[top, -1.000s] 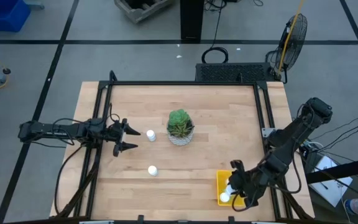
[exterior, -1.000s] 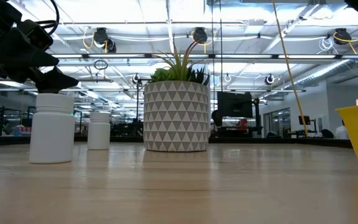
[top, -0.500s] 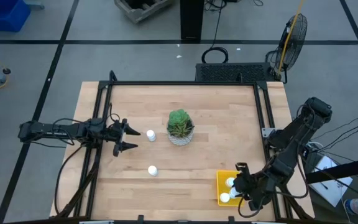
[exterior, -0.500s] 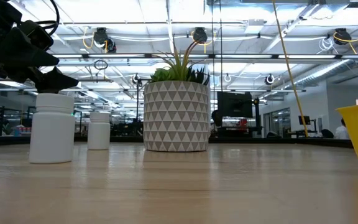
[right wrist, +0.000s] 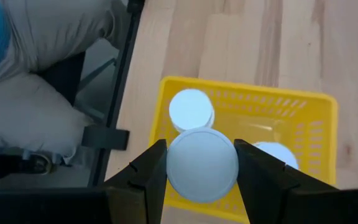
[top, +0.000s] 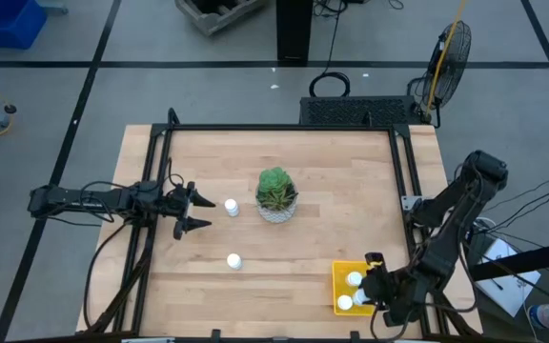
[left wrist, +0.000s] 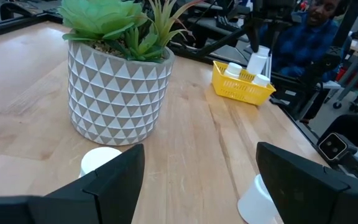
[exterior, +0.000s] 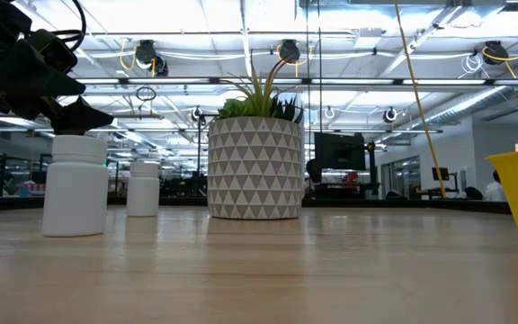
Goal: Pick and place pill bottles into a basket
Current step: Put the white pill bottle into the bin
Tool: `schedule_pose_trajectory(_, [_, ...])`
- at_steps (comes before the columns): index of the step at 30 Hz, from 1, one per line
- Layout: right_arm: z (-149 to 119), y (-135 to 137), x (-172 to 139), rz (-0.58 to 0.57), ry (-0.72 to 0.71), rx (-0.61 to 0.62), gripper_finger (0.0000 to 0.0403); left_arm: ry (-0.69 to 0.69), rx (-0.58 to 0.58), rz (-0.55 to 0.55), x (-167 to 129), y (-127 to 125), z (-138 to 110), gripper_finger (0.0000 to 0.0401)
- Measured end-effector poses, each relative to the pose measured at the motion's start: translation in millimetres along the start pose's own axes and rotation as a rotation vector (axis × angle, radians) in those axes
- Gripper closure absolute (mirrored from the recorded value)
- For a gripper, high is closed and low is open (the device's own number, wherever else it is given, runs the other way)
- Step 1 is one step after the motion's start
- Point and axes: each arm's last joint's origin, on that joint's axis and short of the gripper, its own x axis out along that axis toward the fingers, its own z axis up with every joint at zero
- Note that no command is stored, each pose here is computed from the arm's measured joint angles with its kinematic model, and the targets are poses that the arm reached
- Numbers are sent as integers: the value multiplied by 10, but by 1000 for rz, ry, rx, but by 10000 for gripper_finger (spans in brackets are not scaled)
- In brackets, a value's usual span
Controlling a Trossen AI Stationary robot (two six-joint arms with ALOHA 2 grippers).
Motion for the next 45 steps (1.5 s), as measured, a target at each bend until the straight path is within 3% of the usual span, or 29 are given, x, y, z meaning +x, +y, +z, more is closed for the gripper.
schedule_pose_trajectory(30, [-178,201,504,-68,60,-5,254,0,1,-1,0,0,0,91])
schedule_pose_trajectory(40, [-163,201,503,-61,52,27,180,0,1,-1,0,0,0,91])
schedule_pose_trajectory(45, [-66,136,348,-37,16,3,168,0,1,-1,0,0,-1,91])
